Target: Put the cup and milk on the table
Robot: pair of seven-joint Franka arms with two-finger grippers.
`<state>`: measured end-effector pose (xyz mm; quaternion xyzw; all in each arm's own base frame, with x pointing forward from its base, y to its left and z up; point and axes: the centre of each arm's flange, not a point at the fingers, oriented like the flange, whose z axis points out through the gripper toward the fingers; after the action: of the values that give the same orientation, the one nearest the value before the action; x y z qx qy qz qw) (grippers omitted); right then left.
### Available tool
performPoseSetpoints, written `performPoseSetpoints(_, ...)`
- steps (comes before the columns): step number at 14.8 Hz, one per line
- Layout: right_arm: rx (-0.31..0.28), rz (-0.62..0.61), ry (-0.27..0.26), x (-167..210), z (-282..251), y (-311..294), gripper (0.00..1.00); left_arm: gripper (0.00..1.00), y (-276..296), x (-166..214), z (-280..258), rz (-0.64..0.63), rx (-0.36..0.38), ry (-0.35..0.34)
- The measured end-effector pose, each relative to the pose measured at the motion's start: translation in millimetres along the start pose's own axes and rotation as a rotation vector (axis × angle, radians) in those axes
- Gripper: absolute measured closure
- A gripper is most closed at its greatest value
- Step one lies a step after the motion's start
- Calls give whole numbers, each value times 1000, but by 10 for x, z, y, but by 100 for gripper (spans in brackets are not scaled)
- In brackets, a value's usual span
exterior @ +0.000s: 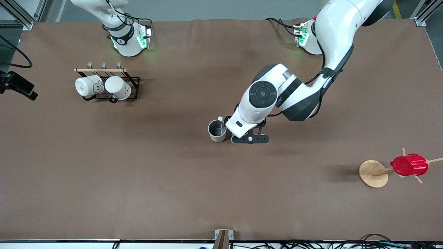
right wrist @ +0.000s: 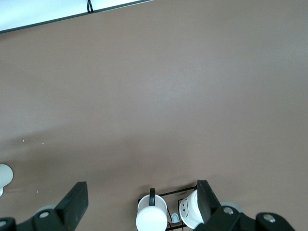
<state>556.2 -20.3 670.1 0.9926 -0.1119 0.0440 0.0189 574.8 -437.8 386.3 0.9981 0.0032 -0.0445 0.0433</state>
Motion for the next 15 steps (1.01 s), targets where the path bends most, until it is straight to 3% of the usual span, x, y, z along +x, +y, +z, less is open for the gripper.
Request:
performPoseSetpoints(2,0,0,0,0,1,1,0,0,-186,90,-293,54,-2,37)
performPoseSetpoints(8,-1,1,-3,2,9,3,0,0,-993,265,-988,121,129,72)
performPoseSetpoints(13,-1,-5,-7,1,17,2,0,0,-1795,398,-1568,67,35,53)
performPoseSetpoints(15,-1,-23,-8,1,19,2,0,0,-2275,370,-1820,55,39,19)
